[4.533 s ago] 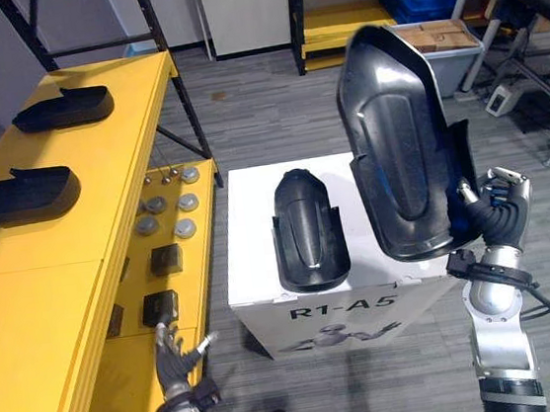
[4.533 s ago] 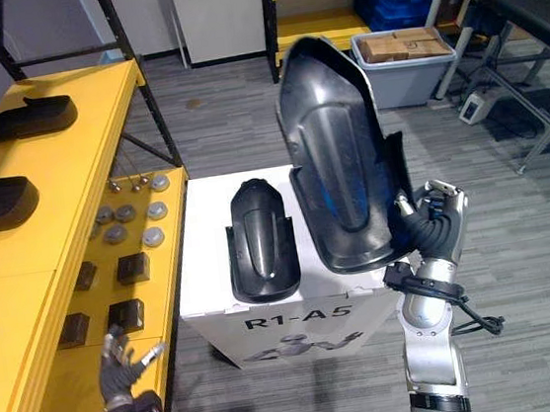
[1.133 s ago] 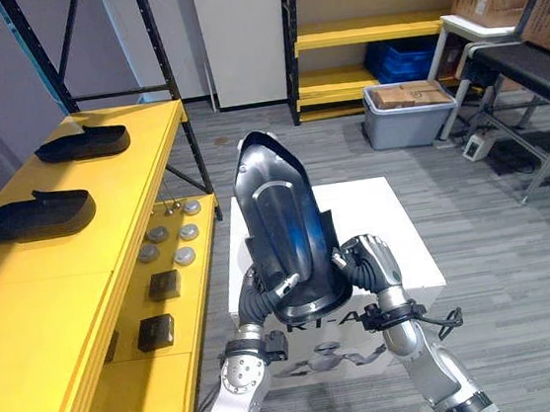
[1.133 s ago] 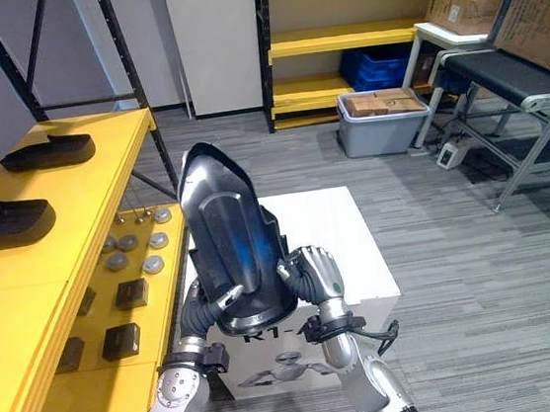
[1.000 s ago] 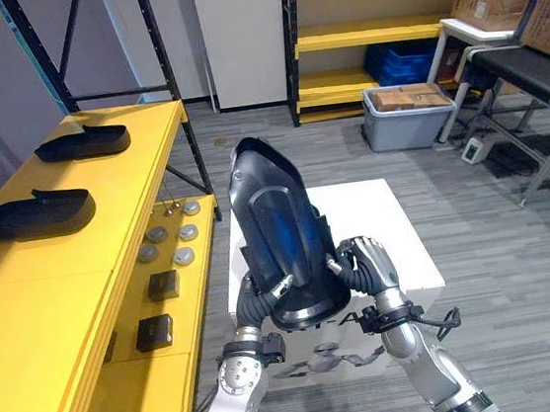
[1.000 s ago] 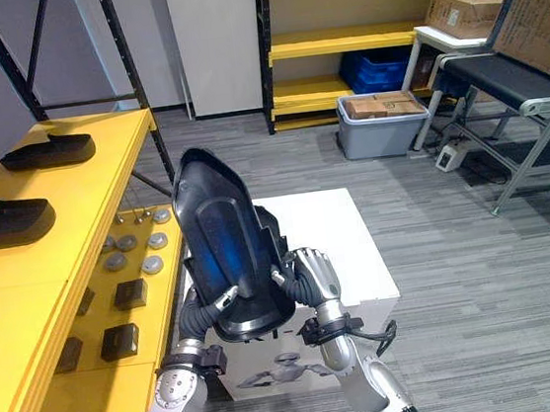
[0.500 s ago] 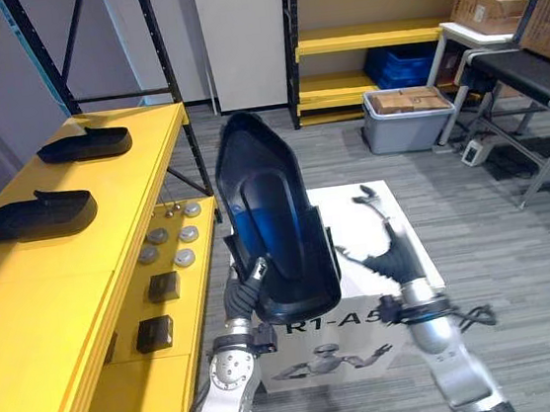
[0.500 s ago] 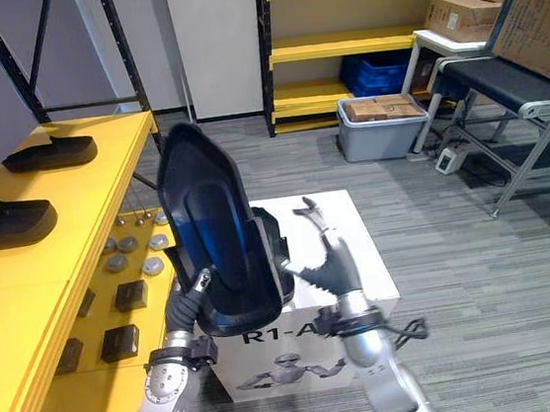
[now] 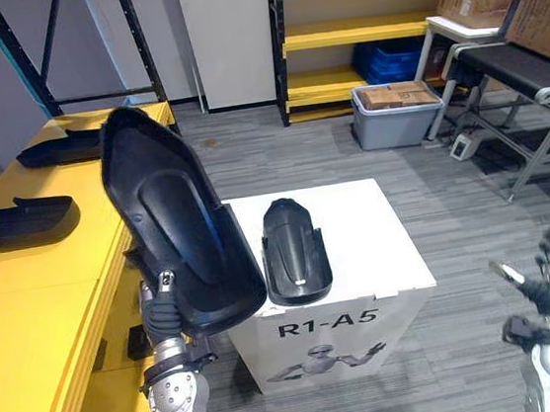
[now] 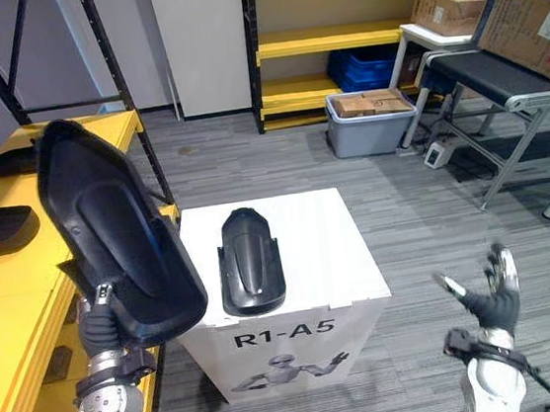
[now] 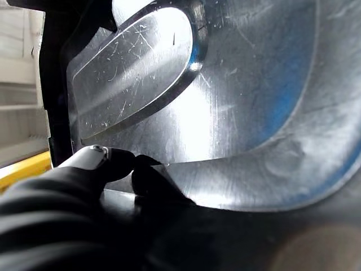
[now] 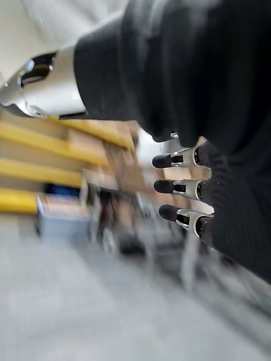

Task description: Walk over and take plastic housings, then place them on the shelf

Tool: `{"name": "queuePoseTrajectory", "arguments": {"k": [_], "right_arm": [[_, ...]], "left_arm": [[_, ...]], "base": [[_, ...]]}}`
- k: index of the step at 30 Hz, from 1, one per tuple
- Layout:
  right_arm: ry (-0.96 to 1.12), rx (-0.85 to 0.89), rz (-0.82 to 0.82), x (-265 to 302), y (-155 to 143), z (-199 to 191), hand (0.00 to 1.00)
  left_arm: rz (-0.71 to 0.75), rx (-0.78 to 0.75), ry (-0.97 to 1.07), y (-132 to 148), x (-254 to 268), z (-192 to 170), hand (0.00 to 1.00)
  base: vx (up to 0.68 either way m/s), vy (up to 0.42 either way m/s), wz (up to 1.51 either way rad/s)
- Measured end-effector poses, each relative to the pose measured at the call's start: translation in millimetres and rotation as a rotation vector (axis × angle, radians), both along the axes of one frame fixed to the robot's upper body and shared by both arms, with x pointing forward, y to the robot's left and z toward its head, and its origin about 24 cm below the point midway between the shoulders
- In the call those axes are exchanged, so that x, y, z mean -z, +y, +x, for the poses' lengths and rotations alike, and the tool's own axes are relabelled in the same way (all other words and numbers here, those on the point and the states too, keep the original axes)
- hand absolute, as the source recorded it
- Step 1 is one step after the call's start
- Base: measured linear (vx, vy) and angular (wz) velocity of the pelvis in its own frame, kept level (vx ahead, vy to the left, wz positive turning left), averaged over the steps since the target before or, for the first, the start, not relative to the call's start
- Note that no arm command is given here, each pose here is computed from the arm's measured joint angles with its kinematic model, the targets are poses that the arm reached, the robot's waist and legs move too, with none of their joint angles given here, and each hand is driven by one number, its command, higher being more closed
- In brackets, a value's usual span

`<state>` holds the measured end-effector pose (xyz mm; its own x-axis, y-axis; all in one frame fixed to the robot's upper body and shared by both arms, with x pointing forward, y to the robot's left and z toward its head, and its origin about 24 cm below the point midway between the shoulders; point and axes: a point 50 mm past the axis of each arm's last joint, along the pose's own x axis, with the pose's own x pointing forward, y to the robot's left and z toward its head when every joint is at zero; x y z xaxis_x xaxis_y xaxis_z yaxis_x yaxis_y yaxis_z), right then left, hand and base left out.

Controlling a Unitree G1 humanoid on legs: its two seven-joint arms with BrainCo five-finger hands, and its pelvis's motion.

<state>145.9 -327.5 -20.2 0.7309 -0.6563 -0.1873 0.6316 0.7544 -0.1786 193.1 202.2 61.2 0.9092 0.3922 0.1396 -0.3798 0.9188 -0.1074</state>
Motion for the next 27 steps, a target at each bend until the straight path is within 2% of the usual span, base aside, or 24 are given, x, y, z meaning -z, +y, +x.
{"name": "queuePoseTrajectory", "arguments": {"k": [4, 7, 10, 13, 16, 21, 27], "right_arm": [[0.180, 0.079, 0.200, 53.6, 15.3, -38.1, 0.00], [0.303, 0.107, 0.347, 85.9, 40.3, -68.2, 0.00], [0.442, 0.035, 0.452, 110.1, 71.0, -87.4, 0.00], [0.536, -0.079, 0.511, 123.5, 102.3, -88.9, 0.00], [0.572, -0.168, 0.517, 127.6, 120.8, -82.7, 0.00], [0.596, -0.237, 0.453, 127.7, 118.8, -62.3, 0.00], [0.591, -0.310, 0.364, 121.7, 113.0, -35.1, 0.00]], "left_arm": [[-0.004, 0.015, 0.029, -0.8, 6.0, -7.4, 1.00], [-0.016, 0.017, 0.034, -2.6, 7.2, -10.5, 1.00], [-0.027, 0.016, 0.045, -4.6, 9.6, -13.7, 1.00], [-0.031, 0.014, 0.061, -4.7, 12.5, -17.6, 1.00], [-0.038, 0.037, 0.025, -10.9, 4.9, -15.3, 1.00], [-0.084, 0.084, -0.057, -25.0, -8.8, -2.5, 1.00], [-0.094, 0.172, -0.019, -42.5, 2.4, 12.9, 1.00]], "base": [[0.00, 0.001, 0.02], [-0.01, -0.003, 0.16], [-0.03, -0.005, 0.20], [-0.04, -0.011, 0.46], [-0.03, -0.019, 1.05], [0.03, 0.025, 1.92], [0.22, 0.146, 1.22]]}}
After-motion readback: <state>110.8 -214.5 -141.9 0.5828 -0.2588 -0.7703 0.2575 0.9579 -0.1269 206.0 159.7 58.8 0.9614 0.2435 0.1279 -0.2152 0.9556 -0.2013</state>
